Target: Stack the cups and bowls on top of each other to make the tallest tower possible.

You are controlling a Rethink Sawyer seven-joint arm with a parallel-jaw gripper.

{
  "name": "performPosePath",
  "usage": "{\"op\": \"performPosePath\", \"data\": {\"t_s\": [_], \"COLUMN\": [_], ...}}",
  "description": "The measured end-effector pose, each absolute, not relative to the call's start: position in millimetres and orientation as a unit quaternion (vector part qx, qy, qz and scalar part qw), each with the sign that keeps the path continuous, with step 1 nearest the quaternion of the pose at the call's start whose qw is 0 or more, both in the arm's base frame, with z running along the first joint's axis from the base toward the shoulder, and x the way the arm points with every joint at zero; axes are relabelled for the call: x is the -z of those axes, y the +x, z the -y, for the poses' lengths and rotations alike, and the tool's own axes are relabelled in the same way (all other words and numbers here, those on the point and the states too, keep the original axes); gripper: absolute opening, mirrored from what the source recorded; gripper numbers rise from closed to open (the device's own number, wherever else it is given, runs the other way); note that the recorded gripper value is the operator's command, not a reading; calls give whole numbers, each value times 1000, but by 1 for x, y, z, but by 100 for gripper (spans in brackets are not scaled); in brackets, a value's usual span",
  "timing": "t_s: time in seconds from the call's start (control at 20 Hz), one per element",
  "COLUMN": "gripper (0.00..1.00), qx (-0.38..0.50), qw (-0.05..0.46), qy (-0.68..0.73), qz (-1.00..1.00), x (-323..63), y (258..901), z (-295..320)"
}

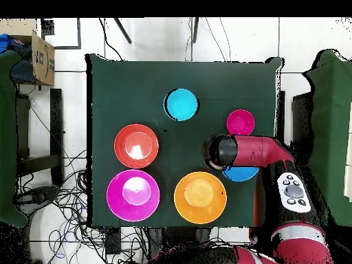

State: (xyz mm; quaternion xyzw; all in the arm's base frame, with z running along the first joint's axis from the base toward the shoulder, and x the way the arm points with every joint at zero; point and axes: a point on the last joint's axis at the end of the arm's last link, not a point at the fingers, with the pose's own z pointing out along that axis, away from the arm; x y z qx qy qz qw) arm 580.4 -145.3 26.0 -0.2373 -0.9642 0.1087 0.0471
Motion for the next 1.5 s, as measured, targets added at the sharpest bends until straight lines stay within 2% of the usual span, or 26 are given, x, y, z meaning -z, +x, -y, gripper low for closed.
{"op": "performPosePath", "data": {"t_s": [0.5,1.5], "gripper": [0,0], "qx": [-121,-137], "qw": [68,88], "qy": [-242,-248], "qz": [960,955], "x": [-56,-149], "y": [631,746], "z": [144,103]}}
